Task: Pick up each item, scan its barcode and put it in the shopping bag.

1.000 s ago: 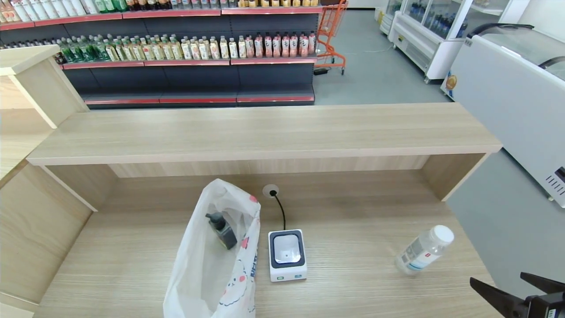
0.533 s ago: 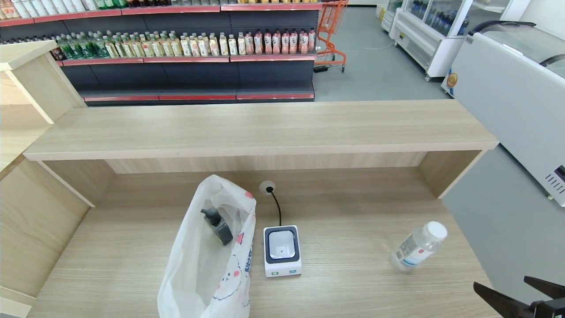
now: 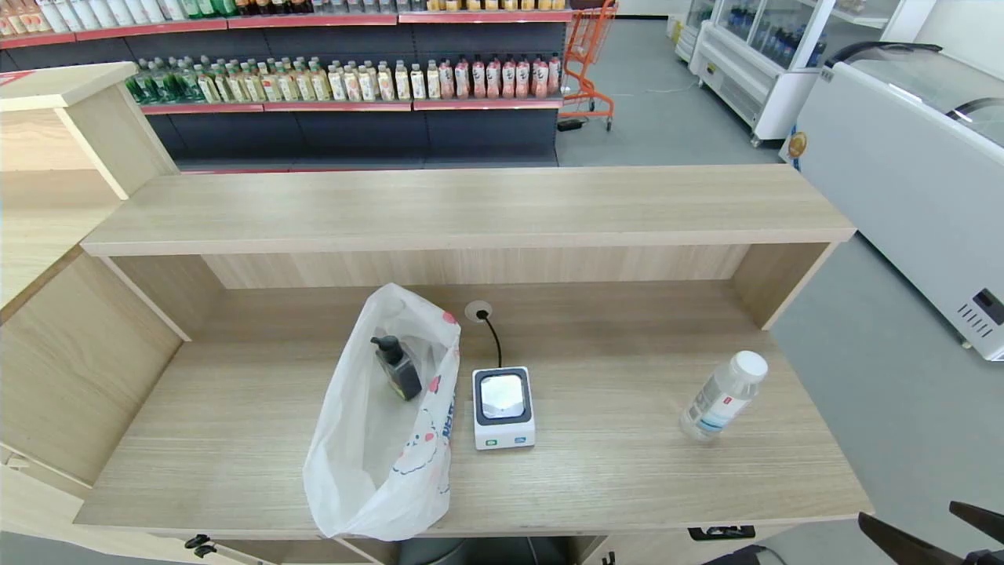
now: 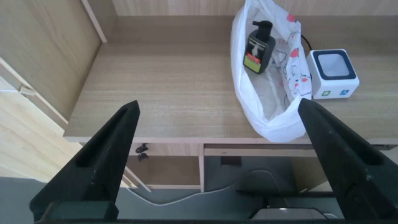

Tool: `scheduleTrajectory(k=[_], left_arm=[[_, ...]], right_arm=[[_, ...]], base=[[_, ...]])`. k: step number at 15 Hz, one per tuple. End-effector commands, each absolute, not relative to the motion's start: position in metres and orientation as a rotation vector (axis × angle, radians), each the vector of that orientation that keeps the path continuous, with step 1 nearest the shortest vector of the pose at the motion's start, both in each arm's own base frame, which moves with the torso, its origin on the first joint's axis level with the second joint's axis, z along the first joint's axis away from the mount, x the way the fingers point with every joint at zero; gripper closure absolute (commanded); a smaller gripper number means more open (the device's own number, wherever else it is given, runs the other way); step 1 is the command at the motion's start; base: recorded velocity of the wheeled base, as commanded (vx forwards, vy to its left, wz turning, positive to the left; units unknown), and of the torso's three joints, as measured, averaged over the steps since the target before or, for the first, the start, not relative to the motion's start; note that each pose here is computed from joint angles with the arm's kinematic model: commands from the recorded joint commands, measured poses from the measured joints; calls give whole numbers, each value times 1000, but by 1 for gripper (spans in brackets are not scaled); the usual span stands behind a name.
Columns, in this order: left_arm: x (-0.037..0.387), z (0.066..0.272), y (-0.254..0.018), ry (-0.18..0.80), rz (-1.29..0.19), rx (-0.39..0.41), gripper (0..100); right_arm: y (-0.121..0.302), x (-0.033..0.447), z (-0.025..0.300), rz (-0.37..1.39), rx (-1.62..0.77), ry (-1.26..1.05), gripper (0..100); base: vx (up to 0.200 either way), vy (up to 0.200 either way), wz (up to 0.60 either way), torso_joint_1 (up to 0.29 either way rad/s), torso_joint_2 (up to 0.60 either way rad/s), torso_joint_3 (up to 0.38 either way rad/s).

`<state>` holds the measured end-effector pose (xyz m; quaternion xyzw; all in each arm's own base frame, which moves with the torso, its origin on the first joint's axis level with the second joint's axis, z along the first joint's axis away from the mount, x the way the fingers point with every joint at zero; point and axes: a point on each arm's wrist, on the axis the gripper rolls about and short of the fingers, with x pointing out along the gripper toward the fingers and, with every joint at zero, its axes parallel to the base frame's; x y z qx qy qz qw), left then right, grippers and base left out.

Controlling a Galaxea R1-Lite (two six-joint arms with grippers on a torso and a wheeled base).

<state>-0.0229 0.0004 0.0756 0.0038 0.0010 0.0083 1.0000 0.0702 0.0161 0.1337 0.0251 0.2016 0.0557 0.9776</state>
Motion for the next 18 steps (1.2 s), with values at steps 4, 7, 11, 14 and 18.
scheduleTrajectory(k=[4, 7, 11, 14, 18], left_arm=[[-23, 76, 0, 2, 17, 9, 0], [-23, 76, 0, 2, 17, 6, 0], [-23, 76, 0, 2, 17, 5, 0], [-23, 76, 0, 2, 17, 5, 0], [-23, 76, 0, 2, 17, 6, 0]], right_arm=[[13, 61, 132, 94, 53, 399, 0], [10, 51, 130, 96, 52, 408, 0], [5, 62, 126, -90, 13, 467, 0], [8, 95, 112, -117, -7, 542, 0], [21, 137, 96, -75, -29, 542, 0]], base=[[0, -200, 0, 12, 4, 1], [0, -67, 0, 1, -1, 1], [0, 0, 0, 0, 0, 0], [0, 0, 0, 0, 0, 0], [0, 0, 0, 0, 0, 0]])
